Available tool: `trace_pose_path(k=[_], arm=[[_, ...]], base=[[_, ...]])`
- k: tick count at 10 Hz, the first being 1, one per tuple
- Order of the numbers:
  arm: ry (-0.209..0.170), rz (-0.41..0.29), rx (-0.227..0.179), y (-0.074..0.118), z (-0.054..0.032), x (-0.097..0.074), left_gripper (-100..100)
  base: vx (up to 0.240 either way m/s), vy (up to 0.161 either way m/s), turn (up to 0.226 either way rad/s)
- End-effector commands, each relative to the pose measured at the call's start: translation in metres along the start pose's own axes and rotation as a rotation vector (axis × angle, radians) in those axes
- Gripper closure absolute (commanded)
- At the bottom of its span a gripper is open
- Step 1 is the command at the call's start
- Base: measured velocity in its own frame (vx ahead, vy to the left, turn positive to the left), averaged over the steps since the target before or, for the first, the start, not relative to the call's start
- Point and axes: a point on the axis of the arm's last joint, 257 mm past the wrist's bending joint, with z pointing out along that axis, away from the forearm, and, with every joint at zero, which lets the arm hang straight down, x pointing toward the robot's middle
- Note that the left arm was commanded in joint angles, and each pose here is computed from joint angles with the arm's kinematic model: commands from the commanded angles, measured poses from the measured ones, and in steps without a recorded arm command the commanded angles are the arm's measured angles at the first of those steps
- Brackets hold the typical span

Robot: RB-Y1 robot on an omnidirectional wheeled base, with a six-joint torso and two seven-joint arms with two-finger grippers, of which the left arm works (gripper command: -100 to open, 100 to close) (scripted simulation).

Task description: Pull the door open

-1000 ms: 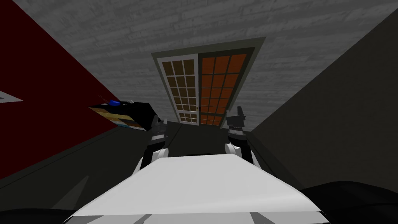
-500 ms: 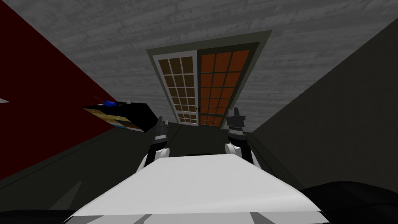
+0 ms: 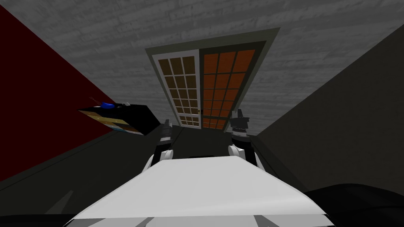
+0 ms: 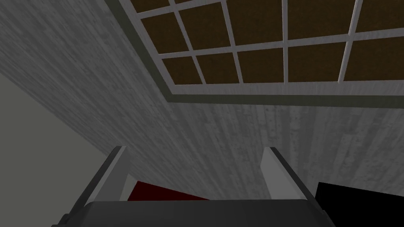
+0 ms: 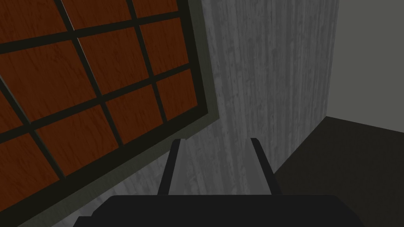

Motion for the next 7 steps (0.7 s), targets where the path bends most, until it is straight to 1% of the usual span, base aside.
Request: trace_pose_path(k=[1,7], arm=[[0.011,0.04,-0.011,0.01,-0.0012,0.004,-100],[0.058,0.202,-0.052,0.051,-0.0056,0.018,-100]], base=[[0.093,-0.034,-0.003],[0.097,-0.03,-0.007]])
